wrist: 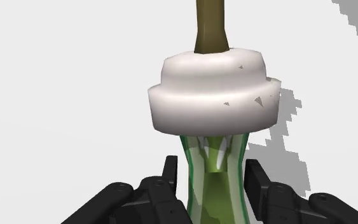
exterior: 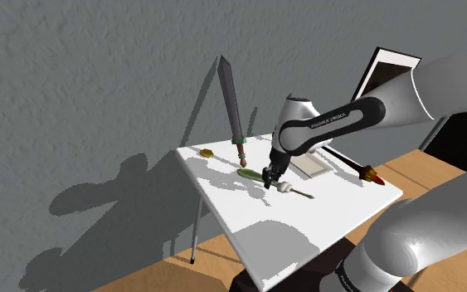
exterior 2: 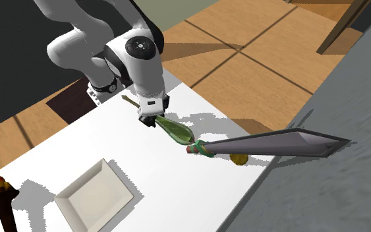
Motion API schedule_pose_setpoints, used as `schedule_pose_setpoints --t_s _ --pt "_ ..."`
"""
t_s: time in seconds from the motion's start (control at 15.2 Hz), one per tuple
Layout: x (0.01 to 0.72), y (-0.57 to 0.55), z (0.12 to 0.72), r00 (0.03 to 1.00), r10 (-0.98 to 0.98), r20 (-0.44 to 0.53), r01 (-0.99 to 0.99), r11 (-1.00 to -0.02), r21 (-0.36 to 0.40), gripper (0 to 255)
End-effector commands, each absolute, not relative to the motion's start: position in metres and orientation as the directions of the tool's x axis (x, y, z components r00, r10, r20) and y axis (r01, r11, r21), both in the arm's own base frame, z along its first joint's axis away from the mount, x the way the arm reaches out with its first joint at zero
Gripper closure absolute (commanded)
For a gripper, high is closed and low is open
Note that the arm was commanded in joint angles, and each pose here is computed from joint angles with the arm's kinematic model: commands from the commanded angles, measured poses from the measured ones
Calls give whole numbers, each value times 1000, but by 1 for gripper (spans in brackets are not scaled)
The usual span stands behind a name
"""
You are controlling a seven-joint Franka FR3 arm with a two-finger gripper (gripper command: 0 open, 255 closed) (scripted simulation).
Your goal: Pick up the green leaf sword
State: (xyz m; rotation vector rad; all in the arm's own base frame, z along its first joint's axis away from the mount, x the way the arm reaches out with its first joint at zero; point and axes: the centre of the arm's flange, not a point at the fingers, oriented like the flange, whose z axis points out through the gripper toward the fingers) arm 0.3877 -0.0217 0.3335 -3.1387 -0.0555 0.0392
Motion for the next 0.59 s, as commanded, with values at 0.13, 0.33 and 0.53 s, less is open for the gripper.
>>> schedule_pose_setpoints --t_s 0.13,0.33,0.53 --pt "388 -22 356 999 36 -25 36 -999 -3 255" --pt "388 -22 371 999 36 -25 36 -999 -3 255" --pt "388 -22 377 999 36 -25 36 -999 -3 255"
